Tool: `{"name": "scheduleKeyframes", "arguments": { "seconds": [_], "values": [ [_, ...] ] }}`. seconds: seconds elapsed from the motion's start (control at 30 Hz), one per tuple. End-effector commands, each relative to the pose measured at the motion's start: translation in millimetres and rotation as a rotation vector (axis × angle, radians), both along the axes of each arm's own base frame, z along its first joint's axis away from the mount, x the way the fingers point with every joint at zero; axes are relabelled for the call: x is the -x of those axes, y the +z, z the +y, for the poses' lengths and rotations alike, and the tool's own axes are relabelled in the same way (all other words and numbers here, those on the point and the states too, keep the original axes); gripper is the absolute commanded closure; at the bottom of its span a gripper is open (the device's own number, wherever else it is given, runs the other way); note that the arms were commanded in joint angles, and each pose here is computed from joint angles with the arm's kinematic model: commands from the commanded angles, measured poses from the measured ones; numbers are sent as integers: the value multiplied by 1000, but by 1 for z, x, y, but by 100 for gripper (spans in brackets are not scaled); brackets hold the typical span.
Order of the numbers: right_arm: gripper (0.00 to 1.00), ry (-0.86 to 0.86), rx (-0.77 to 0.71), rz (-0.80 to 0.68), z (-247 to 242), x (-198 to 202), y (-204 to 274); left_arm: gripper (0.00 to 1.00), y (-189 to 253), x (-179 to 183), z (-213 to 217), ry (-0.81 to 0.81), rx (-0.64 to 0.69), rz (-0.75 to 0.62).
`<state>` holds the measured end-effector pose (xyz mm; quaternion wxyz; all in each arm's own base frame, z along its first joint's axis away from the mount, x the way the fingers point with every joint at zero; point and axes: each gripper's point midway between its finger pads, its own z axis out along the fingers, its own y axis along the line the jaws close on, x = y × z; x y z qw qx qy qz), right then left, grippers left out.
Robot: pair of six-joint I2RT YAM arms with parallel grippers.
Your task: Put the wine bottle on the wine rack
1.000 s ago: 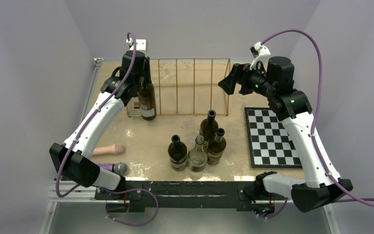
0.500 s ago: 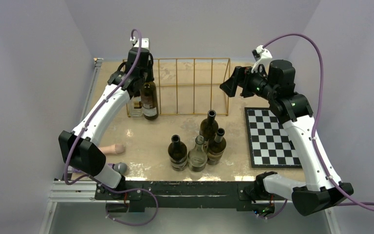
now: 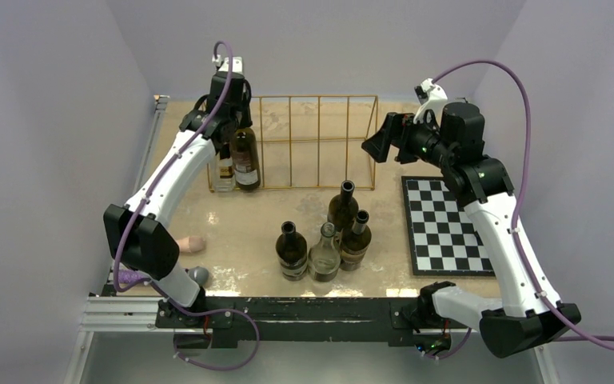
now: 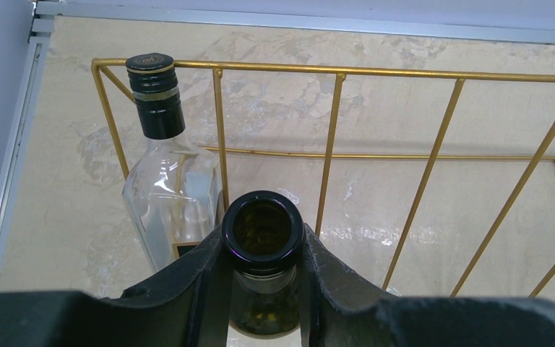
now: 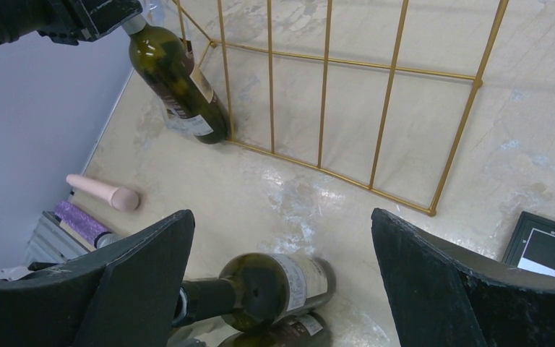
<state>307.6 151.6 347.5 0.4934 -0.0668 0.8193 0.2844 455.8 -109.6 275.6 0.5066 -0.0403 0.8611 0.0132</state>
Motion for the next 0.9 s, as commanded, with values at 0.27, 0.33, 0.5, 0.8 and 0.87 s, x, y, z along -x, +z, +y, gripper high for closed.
{"name": "scheduleKeyframes", "arguments": {
  "seconds": [0.27, 0.33, 0.5, 0.8, 0.87],
  "values": [
    [3, -28, -23, -30, -4, -3, 6, 100, 13, -11, 0, -1, 49, -49],
    [3, -29, -22, -29, -4, -3, 5, 100, 7, -15, 0, -2, 40, -30],
    [3, -30, -17, -29, -6, -2, 5, 100, -5, -23, -2, -1, 27, -1],
    [3, -40, -14, -31, -8, -2, 4, 76, -25, -39, -2, 5, -12, 41],
    [3, -43, -14, -28, -9, -3, 3, 75, -30, -42, -1, 6, -20, 53]
  ]
}}
